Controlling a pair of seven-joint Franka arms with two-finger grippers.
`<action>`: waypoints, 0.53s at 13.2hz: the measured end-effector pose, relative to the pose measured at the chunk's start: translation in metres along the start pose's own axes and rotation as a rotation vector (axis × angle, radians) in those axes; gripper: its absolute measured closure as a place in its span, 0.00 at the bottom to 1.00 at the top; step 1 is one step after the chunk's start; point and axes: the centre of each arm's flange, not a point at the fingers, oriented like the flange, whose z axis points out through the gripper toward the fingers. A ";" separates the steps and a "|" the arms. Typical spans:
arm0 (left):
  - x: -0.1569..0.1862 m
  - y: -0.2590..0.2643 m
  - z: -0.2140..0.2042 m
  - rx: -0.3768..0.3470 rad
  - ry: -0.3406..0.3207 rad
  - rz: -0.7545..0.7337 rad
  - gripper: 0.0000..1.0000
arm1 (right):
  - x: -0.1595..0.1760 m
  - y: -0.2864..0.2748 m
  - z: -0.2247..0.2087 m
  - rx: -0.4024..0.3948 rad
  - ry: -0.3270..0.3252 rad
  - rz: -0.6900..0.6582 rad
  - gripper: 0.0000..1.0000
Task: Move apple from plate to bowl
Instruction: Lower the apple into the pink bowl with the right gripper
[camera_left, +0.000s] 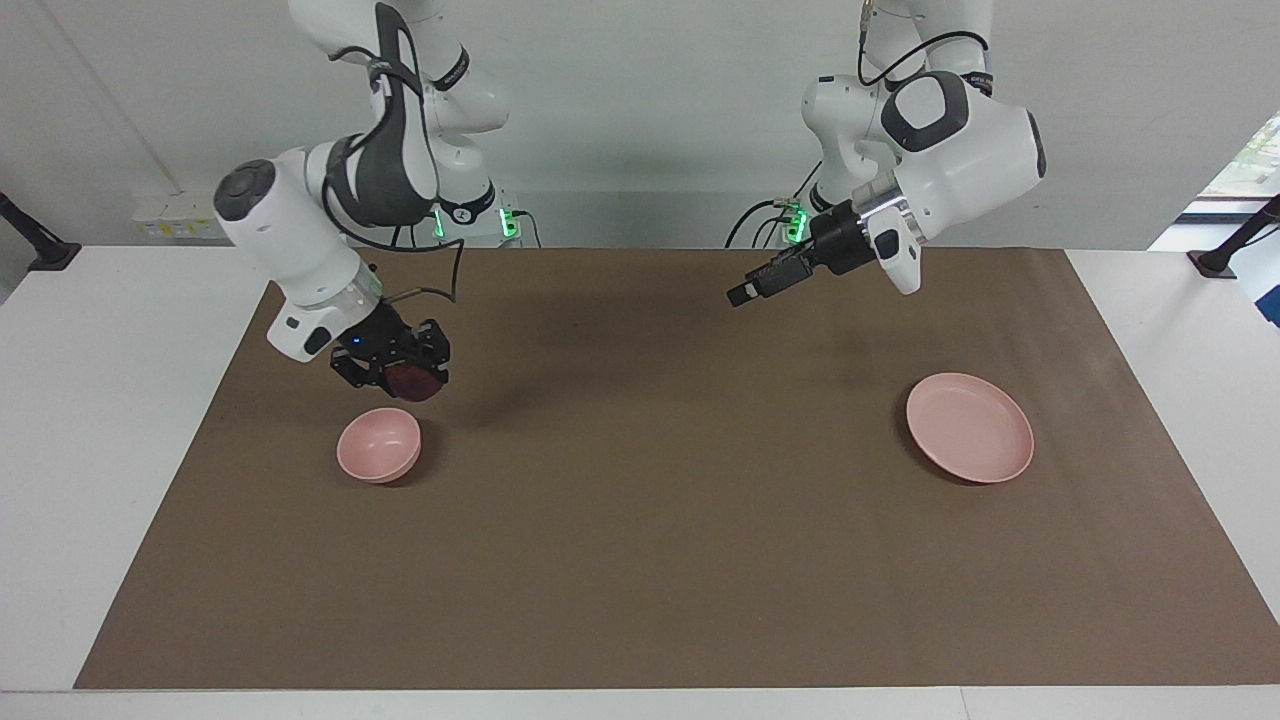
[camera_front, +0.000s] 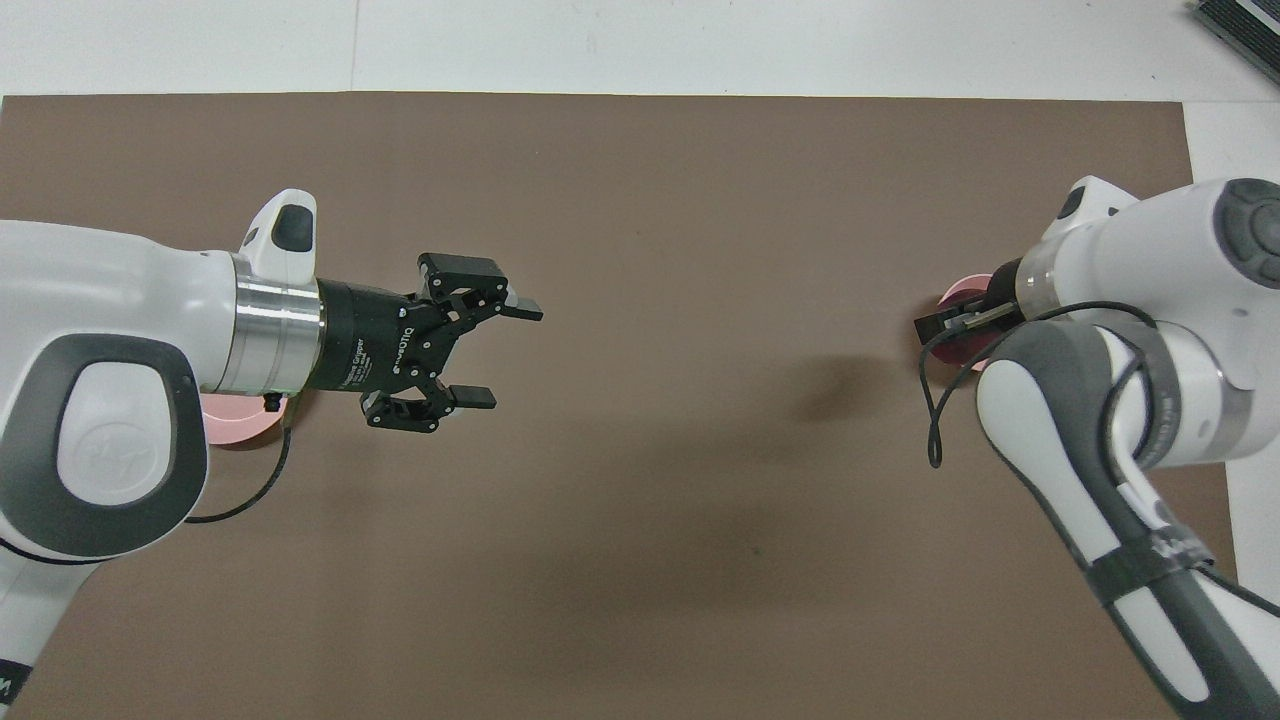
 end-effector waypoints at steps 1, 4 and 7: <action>0.003 -0.002 -0.002 0.026 0.022 0.055 0.00 | 0.002 0.007 0.013 -0.036 0.002 -0.019 0.24; 0.017 -0.013 -0.013 0.105 0.080 0.260 0.00 | 0.005 0.020 0.041 -0.071 0.000 -0.037 0.24; 0.024 -0.016 -0.024 0.225 0.145 0.446 0.00 | 0.003 0.026 0.048 -0.069 -0.011 -0.028 0.24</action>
